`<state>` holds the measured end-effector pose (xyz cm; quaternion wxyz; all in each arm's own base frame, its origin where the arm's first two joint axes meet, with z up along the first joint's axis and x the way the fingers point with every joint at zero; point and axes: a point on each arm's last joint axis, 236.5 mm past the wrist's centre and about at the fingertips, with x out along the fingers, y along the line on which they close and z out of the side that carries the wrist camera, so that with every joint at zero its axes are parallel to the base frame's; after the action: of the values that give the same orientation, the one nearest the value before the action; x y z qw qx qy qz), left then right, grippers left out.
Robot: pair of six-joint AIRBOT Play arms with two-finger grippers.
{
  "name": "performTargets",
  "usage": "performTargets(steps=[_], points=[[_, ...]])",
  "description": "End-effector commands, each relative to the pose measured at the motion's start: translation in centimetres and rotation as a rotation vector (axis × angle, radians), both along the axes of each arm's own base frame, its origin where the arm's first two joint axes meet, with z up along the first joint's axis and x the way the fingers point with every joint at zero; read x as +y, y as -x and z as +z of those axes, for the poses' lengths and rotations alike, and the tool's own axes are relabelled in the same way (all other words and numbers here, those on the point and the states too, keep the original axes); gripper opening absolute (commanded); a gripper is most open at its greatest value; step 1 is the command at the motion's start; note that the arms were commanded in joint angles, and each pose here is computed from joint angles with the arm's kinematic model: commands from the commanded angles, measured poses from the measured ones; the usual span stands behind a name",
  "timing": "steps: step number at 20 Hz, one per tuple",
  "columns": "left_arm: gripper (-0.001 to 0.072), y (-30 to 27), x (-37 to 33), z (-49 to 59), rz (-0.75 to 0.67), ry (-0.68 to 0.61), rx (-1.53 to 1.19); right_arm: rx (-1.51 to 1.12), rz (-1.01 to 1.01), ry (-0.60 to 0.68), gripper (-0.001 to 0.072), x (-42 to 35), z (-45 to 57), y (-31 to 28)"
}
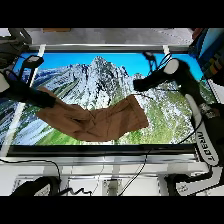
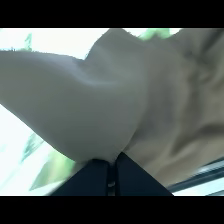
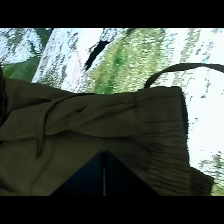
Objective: Fold the clothes and pants, and hang the long-sleeved shirts on hangers.
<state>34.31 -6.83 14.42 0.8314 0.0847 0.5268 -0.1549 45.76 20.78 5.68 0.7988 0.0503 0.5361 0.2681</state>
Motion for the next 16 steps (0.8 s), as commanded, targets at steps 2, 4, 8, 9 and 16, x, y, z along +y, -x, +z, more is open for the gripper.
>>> performTargets(steps=[2,4,8,9,16], points=[[0.0012,-0.3,-5.3,0.4,-0.047,0.228,0.027,0.06,0.066,-0.107,0.0037,9.6,-5.7,4.4],[0.0012,-0.2,-5.9,0.7,-0.054,0.252,0.028,0.064,0.078,-0.17,0.0037,15.4,-8.3,6.7],[0.0012,0.2,-6.4,1.4,-0.055,0.282,0.021,0.024,0.077,-0.283,0.0037,25.0,-10.0,10.5],[0.0012,0.4,-6.6,1.9,-0.059,0.295,0.011,0.023,0.061,-0.3,0.0037,26.5,-10.1,11.4],[0.0013,-0.6,-7.4,2.9,-0.056,0.345,-0.04,-0.039,0.124,-0.258,0.0037,27.8,-10.5,12.9]])
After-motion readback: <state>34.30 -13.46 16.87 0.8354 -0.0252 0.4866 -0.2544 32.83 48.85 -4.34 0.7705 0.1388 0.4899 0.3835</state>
